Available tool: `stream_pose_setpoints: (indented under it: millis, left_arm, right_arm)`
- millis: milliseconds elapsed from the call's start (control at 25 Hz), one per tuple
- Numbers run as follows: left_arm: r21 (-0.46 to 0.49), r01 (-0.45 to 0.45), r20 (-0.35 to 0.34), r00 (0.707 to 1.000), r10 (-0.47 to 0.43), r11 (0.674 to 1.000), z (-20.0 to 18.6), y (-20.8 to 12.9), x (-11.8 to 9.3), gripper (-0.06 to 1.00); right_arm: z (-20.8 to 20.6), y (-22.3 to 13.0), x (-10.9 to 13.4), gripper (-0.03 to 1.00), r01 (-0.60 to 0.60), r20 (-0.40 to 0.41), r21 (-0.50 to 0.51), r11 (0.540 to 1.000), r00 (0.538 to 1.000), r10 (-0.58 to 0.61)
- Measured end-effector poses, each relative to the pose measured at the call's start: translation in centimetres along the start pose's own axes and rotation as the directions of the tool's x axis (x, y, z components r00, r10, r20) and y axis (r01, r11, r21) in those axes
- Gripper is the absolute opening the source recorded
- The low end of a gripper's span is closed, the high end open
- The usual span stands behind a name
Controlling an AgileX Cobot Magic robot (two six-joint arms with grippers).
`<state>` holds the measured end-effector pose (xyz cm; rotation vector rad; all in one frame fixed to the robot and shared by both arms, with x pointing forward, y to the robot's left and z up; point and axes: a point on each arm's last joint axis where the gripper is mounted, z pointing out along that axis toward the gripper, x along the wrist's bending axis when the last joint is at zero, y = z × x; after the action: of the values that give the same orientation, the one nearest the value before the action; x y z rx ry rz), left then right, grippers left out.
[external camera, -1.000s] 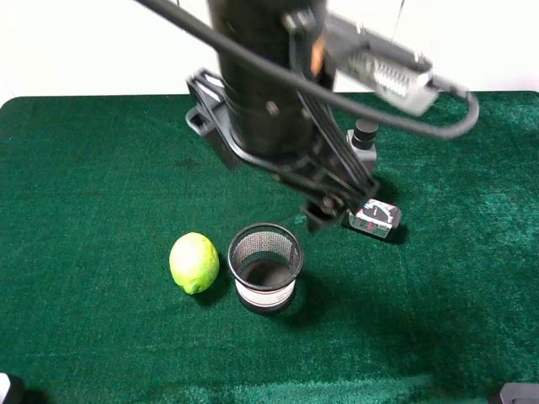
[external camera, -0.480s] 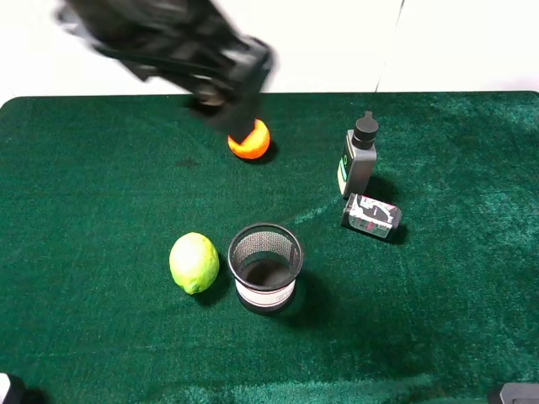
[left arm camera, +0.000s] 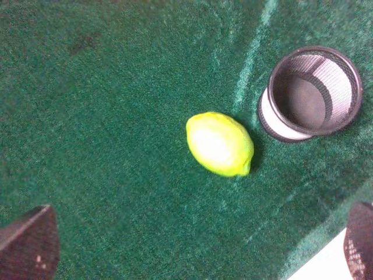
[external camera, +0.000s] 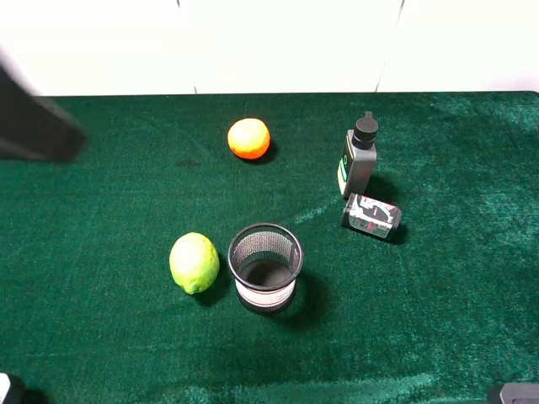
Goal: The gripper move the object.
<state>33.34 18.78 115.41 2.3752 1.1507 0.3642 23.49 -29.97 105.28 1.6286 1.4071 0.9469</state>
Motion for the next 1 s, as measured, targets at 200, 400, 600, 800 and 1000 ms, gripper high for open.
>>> stream_pose_setpoints:
  millis: [200, 400, 600, 800, 1000]
  left_arm:
    - [-0.054, 0.017, 0.014, 1.0, -0.016, 0.998, -1.1, -3.6, 1.4, 0.99]
    - [-0.056, 0.086, -0.032, 0.996, -0.087, 0.995, -0.7, -6.6, 3.0, 0.99]
    - [-0.065, 0.143, -0.108, 0.983, -0.15, 0.988, -0.2, -9.2, 4.4, 0.99]
    - [-0.134, 0.225, -0.159, 0.957, -0.245, 0.965, -0.2, -11.6, 4.7, 0.99]
    - [-0.188, 0.309, -0.207, 0.915, -0.345, 0.932, 0.5, -14.1, 4.3, 0.99]
  right_arm:
    - [0.0, 0.0, 0.0, 0.57, 0.0, 0.0, 0.0, 1.0, 1.0, 0.0]
    - [0.0, 0.0, 0.0, 0.57, 0.0, 0.0, 0.0, 1.0, 1.0, 0.0]
    - [0.0, 0.0, 0.0, 0.57, 0.0, 0.0, 0.0, 1.0, 1.0, 0.0]
    - [0.0, 0.0, 0.0, 0.57, 0.0, 0.0, 0.0, 1.0, 1.0, 0.0]
    - [0.0, 0.0, 0.0, 0.57, 0.0, 0.0, 0.0, 1.0, 1.0, 0.0]
